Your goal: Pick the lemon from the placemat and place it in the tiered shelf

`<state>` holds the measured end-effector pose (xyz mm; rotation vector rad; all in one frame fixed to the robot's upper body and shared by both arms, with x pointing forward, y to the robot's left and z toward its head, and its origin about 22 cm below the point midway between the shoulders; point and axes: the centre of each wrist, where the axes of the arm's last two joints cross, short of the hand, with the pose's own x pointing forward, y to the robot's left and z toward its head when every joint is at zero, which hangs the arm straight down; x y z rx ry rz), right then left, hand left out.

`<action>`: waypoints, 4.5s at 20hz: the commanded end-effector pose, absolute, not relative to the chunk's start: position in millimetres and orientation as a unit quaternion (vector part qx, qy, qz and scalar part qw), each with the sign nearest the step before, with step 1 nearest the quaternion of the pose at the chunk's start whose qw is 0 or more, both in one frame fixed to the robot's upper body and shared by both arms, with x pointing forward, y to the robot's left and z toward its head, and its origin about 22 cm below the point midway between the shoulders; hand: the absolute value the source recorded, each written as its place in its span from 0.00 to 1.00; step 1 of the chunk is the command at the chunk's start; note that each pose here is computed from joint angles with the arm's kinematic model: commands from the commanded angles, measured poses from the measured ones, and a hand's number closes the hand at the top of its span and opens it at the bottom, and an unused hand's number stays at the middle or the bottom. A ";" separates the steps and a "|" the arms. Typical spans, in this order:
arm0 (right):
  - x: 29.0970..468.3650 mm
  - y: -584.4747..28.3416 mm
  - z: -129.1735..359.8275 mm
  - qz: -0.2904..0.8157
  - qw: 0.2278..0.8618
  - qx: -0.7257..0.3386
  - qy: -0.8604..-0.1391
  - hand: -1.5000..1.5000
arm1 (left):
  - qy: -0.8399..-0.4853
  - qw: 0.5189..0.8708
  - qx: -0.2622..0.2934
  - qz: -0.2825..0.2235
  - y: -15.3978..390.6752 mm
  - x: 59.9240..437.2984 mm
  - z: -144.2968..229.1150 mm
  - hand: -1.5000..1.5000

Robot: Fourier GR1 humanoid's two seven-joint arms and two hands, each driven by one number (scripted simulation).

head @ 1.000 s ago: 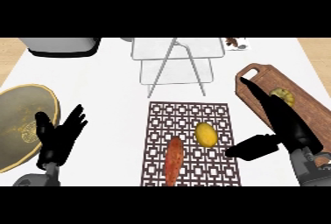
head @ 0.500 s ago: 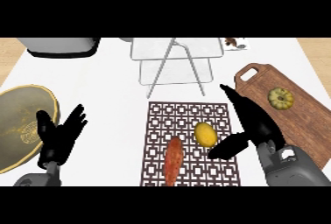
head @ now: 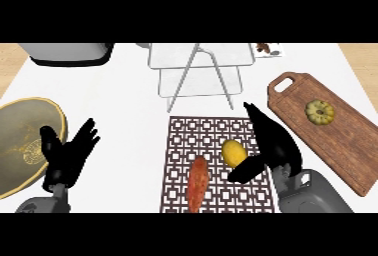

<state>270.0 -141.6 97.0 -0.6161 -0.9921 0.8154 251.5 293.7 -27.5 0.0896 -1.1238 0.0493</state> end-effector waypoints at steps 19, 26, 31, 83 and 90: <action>288.6 -126.5 21.4 0.382 0.747 -0.354 -0.413 0.00 | -0.525 0.850 0.042 0.022 301.9 250.6 -13.0 0.50; 295.2 -134.6 4.5 0.365 0.750 -0.336 -0.437 0.00 | -0.537 0.842 0.040 0.019 298.8 250.9 -10.6 0.50; 304.3 -140.8 -6.4 0.373 0.742 -0.332 -0.447 0.00 | -0.528 0.848 0.042 0.023 279.6 247.3 -24.5 0.50; 287.4 -6.6 363.9 0.223 0.573 -0.346 -0.709 1.00 | -0.533 0.844 0.049 0.017 280.1 250.0 -28.8 0.50; 342.2 -25.7 387.0 0.223 0.574 -0.361 -0.700 1.00 | -0.526 0.849 0.041 0.021 287.0 251.3 -33.1 0.50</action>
